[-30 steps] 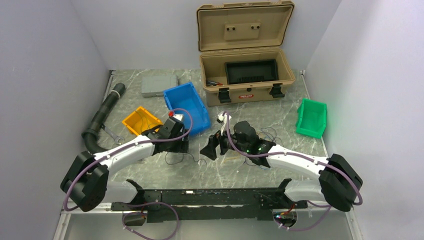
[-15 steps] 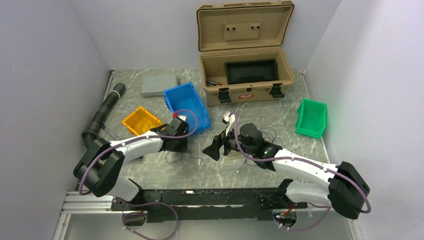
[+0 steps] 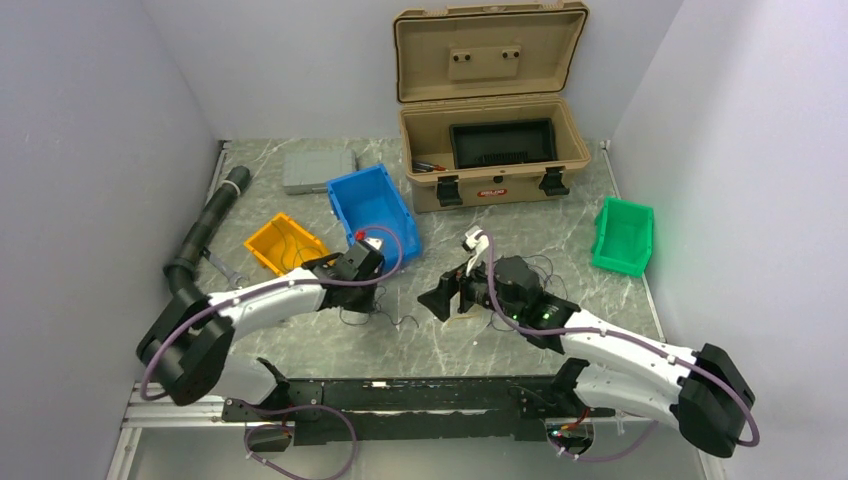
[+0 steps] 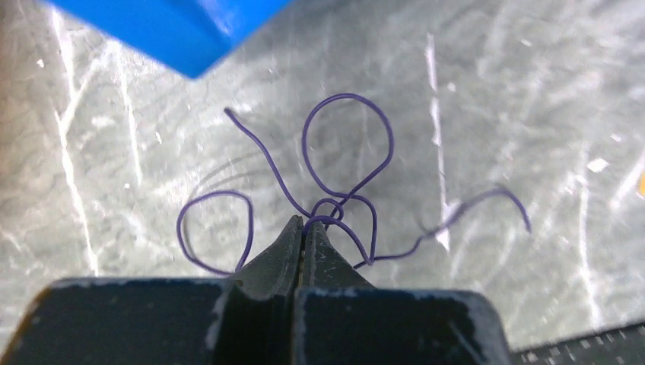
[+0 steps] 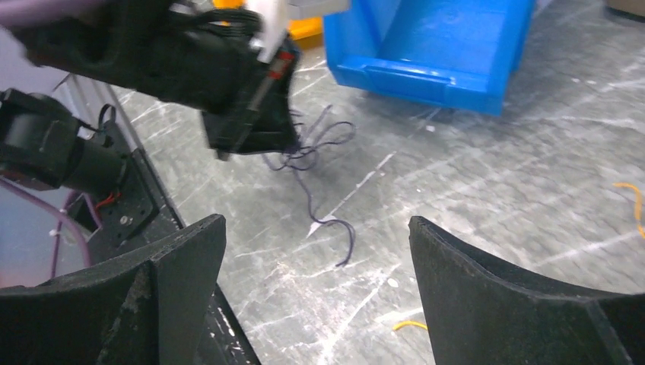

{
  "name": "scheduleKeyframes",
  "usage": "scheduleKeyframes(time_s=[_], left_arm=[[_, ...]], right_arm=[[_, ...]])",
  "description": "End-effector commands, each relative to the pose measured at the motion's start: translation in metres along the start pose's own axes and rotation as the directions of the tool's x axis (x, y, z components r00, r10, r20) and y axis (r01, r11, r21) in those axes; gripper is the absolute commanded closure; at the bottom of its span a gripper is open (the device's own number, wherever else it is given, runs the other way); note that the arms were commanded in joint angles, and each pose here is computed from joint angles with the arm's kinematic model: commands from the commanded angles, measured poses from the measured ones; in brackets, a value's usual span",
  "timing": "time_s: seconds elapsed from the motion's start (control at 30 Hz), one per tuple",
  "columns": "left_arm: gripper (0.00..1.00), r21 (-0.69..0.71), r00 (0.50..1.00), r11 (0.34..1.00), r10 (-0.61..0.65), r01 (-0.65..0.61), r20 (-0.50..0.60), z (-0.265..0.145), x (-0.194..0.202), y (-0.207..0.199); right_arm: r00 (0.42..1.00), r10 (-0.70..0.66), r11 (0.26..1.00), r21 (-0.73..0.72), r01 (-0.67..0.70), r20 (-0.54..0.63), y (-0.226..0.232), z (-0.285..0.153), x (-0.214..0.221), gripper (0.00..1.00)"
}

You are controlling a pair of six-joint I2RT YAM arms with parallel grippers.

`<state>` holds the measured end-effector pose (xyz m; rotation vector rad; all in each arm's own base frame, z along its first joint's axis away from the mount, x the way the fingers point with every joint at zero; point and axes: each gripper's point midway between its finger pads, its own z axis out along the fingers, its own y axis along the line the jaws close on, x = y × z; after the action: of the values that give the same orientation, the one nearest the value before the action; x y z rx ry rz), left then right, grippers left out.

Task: Untangle the cables
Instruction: Place the cable in the bin.

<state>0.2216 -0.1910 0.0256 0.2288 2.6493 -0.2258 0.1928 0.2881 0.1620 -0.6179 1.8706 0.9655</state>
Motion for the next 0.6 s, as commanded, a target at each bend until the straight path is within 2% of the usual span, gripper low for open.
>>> scheduleKeyframes(time_s=[0.0, 0.1, 0.27, 0.57], left_arm=[[1.00, 0.083, 0.998, 0.996, 0.017, -0.022, 0.059, -0.053, -0.023, -0.019], [1.00, 0.151, 0.995, 0.988, 0.021, -0.036, 0.099, -0.079, -0.035, -0.031], [1.00, 0.226, 0.989, 0.972, 0.039, -0.071, 0.142, -0.111, -0.053, -0.047], [1.00, 0.250, 0.978, 0.960, 0.080, -0.128, 0.192, -0.133, -0.080, -0.059]], right_arm=[[0.995, 0.027, 0.990, 0.136, -0.041, 0.100, -0.023, -0.015, -0.015, 0.09], [0.987, 0.053, 0.978, 0.194, -0.082, 0.150, -0.038, -0.029, -0.017, 0.09], [0.982, 0.075, 0.981, 0.166, -0.104, 0.173, -0.039, -0.041, -0.016, 0.09], [0.979, 0.085, 0.974, 0.191, -0.121, 0.186, -0.044, -0.057, -0.014, 0.08]])
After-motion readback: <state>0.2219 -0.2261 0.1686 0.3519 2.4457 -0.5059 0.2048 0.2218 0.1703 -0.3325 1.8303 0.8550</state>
